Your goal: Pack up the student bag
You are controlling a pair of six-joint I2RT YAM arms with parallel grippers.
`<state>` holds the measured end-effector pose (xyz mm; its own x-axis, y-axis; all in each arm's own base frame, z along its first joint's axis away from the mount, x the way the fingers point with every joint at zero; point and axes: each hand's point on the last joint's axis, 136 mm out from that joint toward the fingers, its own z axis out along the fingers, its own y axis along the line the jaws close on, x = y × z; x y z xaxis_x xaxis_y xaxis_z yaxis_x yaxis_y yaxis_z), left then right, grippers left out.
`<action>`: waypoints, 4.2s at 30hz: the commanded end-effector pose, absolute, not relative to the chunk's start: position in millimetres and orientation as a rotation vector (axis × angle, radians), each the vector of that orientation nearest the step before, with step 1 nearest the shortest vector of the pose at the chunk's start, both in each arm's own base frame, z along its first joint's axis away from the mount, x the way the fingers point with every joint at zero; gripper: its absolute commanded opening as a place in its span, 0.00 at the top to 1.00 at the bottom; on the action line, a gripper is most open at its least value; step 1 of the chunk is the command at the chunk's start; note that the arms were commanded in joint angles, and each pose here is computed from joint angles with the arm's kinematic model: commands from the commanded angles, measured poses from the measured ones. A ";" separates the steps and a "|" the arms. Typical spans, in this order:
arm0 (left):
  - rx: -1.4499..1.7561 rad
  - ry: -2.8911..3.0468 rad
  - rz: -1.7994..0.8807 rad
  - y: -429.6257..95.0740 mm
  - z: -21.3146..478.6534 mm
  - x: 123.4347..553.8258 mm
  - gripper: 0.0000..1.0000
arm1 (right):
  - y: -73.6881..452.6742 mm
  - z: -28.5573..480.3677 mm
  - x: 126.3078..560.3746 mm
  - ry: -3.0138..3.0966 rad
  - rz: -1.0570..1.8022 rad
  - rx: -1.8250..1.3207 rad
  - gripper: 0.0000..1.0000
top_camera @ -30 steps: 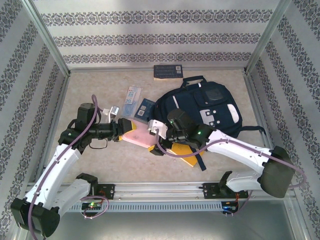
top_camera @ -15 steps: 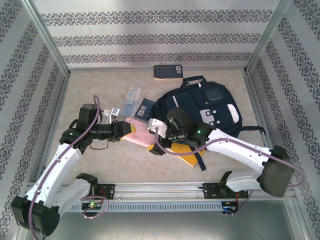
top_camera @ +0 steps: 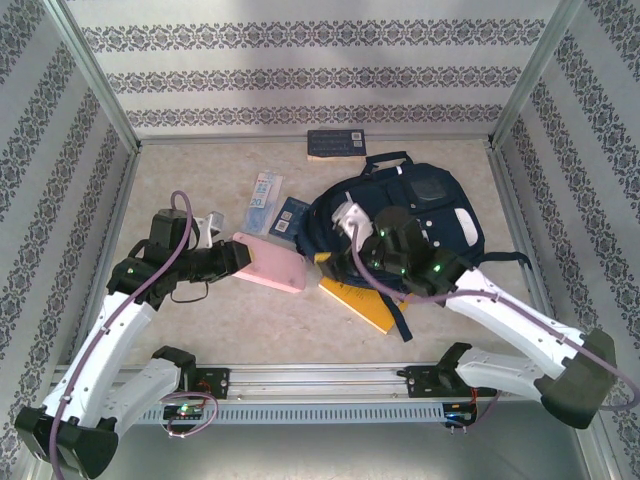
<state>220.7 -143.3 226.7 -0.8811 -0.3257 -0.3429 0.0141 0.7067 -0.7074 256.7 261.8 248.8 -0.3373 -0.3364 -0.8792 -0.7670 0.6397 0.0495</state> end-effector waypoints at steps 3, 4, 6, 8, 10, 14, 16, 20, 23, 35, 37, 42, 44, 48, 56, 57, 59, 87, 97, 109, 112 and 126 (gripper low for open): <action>-0.251 2.409 -0.887 -127.5 235.4 233.5 0.78 | 223.6 219.2 290.2 2.209 0.467 -0.566 0.05; -0.251 2.405 -0.874 -126.5 236.1 235.7 0.78 | 222.3 215.2 294.3 2.211 0.490 -0.524 0.07; -0.249 2.398 -0.850 -124.3 236.8 239.4 0.78 | 215.1 207.2 304.7 2.261 0.529 -0.396 0.06; -0.251 2.392 -0.831 -122.5 237.6 242.8 0.78 | 206.8 197.2 314.2 2.368 0.545 -0.310 0.04; -0.241 2.392 -0.833 -123.7 237.2 245.2 0.78 | 198.8 187.4 323.8 2.439 0.544 -0.234 0.02; -0.227 2.398 -0.824 -124.0 234.7 248.0 0.79 | 193.7 173.0 336.6 2.494 0.574 -0.197 0.02; -0.222 2.400 -0.816 -123.4 233.2 248.9 0.79 | 192.2 168.7 342.5 2.503 0.592 -0.184 0.02; -0.210 2.404 -0.801 -121.8 230.4 250.2 0.79 | 198.9 160.9 354.9 2.524 0.675 -0.176 0.16; -0.201 2.408 -0.793 -121.3 228.4 251.3 0.79 | 196.1 149.8 369.6 2.571 0.659 -0.114 0.21; -0.190 2.405 -0.814 -125.1 226.1 258.0 0.79 | 213.3 109.7 385.7 2.671 0.794 -0.109 0.46; -0.189 2.407 -0.816 -125.7 225.4 258.7 0.79 | 218.7 109.6 384.3 2.665 0.836 -0.125 0.53; -0.186 2.409 -0.827 -128.0 225.3 261.3 0.79 | 220.5 106.0 384.3 2.666 0.865 -0.121 0.71; -0.186 2.410 -0.829 -128.5 225.2 262.8 0.79 | 221.7 104.5 384.3 2.667 0.880 -0.117 0.74; -0.186 2.414 -0.845 -131.0 224.4 264.9 0.79 | 220.3 95.2 384.1 2.697 0.863 -0.105 0.75; -0.200 2.407 -0.862 -132.8 224.2 267.5 0.80 | 214.1 90.8 380.8 2.718 0.824 -0.101 0.99; -0.203 2.408 -0.864 -133.0 223.9 267.9 0.80 | 211.8 99.3 381.4 2.698 0.817 -0.101 1.00; -0.208 2.401 -0.871 -133.5 226.3 269.3 0.79 | 207.4 120.1 382.6 2.650 0.828 -0.088 1.00; -0.146 2.164 -1.328 -256.8 264.8 390.9 0.89 | 158.2 307.9 366.5 2.140 1.500 0.133 1.00; -0.066 2.193 -1.422 -340.0 222.1 413.4 0.88 | 154.2 319.5 370.9 2.081 1.582 0.158 1.00; 0.029 2.238 -1.617 -448.2 172.2 417.2 0.76 | 154.2 326.3 377.8 2.056 1.621 0.150 1.00; 0.042 2.299 -1.595 -461.7 160.5 410.3 0.45 | 149.0 326.9 380.6 2.050 1.602 0.165 1.00; 0.097 2.317 -1.255 -380.0 221.0 399.7 0.18 | 90.9 342.0 391.2 2.019 1.261 0.300 1.00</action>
